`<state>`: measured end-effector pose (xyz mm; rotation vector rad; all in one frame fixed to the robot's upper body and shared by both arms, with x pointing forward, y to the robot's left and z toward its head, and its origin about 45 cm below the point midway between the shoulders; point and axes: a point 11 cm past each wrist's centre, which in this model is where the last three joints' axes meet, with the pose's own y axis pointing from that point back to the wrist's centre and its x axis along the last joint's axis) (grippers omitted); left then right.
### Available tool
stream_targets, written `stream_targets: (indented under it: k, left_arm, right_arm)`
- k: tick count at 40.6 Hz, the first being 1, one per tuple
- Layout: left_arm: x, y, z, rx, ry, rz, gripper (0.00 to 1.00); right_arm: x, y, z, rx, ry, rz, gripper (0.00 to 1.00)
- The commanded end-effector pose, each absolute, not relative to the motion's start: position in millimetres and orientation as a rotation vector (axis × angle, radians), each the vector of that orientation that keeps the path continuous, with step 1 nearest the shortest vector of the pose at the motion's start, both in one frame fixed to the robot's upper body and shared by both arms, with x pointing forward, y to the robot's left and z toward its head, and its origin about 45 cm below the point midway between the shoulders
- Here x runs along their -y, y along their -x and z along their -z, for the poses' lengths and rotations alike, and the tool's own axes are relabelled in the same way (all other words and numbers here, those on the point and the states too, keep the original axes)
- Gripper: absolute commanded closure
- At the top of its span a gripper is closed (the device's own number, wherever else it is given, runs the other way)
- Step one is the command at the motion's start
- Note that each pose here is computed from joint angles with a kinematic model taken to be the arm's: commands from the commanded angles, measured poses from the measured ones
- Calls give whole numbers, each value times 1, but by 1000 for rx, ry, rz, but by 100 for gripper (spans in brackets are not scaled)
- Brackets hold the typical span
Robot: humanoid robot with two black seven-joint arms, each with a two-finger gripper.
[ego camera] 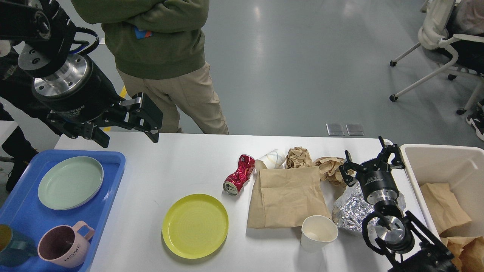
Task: Tidy desktop
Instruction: 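Raise the left gripper up from the tray, then lower the left gripper to the yellow plate's rim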
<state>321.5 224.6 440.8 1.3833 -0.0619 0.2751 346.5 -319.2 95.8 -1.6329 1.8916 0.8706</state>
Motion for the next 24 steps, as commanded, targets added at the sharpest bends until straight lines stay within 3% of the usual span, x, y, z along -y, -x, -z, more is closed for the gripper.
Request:
stream_targets:
  k: [1,16,24]
  left_arm:
    - [-225,-322,-435,47,-1387,-273,5]
    - [-218,-323,-428,-16,-1307,-317,7]
    - [-232,-326,-374,-116,-1316,-310,15]
  right_arm:
    - [319,-347,-96,-1890,1633,-869,0]
    - [320,-347,-96,-1891,1634,-868,0]
    - [319,-347,-96,-1891,1634,-869,0]
